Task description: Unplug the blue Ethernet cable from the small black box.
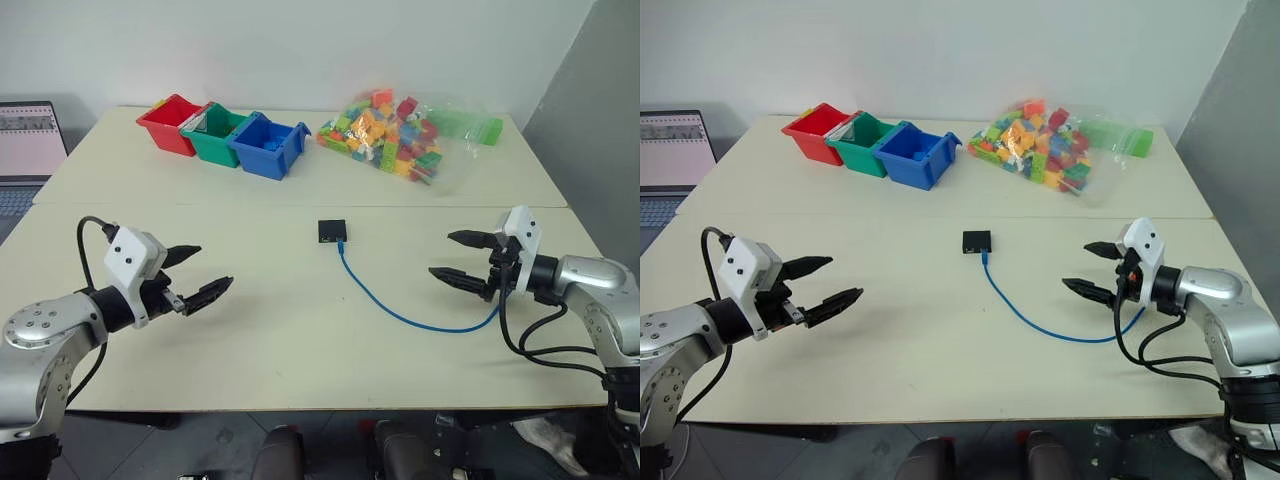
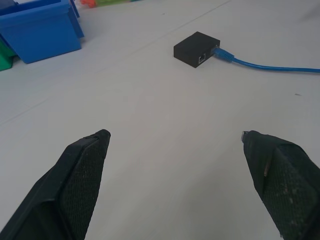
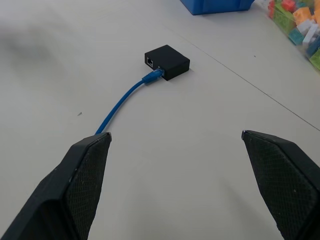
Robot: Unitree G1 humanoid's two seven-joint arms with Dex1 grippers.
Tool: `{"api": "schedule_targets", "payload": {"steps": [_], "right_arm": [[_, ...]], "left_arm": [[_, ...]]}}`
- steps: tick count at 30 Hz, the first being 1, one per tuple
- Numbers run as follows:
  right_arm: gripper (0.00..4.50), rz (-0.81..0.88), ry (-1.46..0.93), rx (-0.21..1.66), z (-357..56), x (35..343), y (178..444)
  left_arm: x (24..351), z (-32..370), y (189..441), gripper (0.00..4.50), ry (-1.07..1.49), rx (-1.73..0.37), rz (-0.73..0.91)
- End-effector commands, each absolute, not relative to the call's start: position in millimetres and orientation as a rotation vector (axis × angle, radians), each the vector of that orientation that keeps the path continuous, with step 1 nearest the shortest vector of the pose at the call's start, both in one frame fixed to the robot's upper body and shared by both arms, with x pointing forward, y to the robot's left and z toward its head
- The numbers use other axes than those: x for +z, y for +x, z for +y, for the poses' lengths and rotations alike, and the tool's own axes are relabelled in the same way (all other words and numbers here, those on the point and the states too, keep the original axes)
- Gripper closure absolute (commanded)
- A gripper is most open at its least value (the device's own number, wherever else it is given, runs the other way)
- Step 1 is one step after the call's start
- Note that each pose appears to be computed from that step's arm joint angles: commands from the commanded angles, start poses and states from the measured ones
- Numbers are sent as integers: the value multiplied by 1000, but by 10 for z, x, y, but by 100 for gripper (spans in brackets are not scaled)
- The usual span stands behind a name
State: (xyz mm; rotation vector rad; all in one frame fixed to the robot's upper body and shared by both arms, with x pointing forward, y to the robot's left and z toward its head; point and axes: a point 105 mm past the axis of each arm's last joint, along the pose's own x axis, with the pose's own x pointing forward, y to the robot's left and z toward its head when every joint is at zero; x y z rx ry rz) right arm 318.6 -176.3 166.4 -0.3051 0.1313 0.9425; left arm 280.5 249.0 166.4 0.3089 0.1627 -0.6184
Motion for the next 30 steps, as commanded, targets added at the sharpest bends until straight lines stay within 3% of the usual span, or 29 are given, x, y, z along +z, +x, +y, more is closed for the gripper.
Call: {"api": "schedule_targets", "payload": {"steps": [1, 17, 24, 30], "right_arm": [[7, 96, -328, 963, -1721, 1753, 3173], [7, 86, -304, 964, -1594, 1742, 3174], [7, 66, -237, 948, -1143, 1517, 3178], [7, 36, -252, 711, -688, 1287, 3513]], "left_arm": [[1823, 2508, 2801, 0, 330, -602, 100], [1765, 2471, 2772, 0, 335, -616, 128], [1719, 2444, 2723, 0, 380, -695, 116], [1610, 2343, 2616, 0, 368, -839, 172]]}}
